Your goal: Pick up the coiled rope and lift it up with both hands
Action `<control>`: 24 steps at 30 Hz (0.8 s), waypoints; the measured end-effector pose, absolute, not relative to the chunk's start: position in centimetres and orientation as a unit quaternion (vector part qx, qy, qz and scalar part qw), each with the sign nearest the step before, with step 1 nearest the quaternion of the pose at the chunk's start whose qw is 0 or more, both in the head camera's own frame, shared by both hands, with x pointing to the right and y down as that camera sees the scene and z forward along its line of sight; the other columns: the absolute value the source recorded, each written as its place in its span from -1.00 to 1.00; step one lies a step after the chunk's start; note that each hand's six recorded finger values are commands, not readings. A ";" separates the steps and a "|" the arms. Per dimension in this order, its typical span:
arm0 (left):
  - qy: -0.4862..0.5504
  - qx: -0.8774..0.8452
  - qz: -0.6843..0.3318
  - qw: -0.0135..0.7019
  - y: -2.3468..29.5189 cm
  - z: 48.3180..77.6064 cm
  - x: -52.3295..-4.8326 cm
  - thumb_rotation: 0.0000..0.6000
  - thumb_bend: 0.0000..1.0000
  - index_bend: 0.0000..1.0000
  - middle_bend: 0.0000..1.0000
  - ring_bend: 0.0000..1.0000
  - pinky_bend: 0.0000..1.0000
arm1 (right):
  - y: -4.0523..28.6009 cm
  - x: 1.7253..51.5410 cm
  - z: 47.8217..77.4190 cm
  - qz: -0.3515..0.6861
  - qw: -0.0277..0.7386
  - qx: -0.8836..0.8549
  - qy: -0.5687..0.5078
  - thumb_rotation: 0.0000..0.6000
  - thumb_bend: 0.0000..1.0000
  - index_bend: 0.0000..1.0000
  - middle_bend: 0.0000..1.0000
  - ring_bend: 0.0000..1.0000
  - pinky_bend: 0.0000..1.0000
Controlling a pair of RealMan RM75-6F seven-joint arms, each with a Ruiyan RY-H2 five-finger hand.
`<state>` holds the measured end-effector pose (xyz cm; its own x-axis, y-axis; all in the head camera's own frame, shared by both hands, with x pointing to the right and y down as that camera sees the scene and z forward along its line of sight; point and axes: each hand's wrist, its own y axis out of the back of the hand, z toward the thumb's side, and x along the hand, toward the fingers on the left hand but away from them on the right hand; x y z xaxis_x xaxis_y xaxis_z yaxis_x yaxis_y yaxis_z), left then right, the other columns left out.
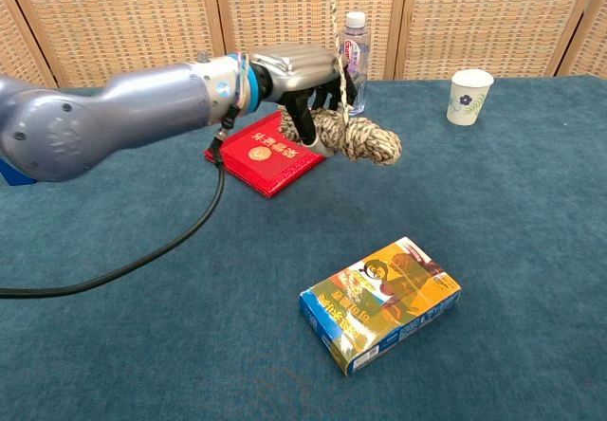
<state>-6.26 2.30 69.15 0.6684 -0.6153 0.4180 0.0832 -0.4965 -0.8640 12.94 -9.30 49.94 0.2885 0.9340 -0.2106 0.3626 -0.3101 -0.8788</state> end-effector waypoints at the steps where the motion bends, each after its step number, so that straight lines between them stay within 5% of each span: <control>1: 0.170 -0.785 -0.366 0.469 2.2 69.0 -6.6 1.00 0.19 0.62 0.28 0.04 0.34 | -9.7 13.9 50.6 0.395 0.366 -0.706 -0.460 1.00 -0.08 0.36 -1.00 -1.00 -1.00; 11: 0.202 -0.830 -0.321 0.409 0.5 66.4 -10.4 1.00 0.19 0.62 0.28 0.04 0.34 | -9.6 22.0 57.1 0.455 0.278 -0.695 -0.483 1.00 -0.08 0.36 -1.00 -1.00 -1.00; 24: 0.273 -0.841 -0.301 0.357 -1.8 64.5 -11.5 1.00 0.19 0.62 0.29 0.05 0.34 | -5.4 23.8 61.7 0.466 0.246 -0.721 -0.451 1.00 -0.08 0.36 -1.00 -1.00 -1.00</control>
<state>-11.52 -1.77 64.50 0.6700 -0.6740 0.3112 -0.2438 -0.5956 -0.7653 23.82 -5.43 61.66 0.1600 0.8788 -0.4495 0.4198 -0.4727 -0.7748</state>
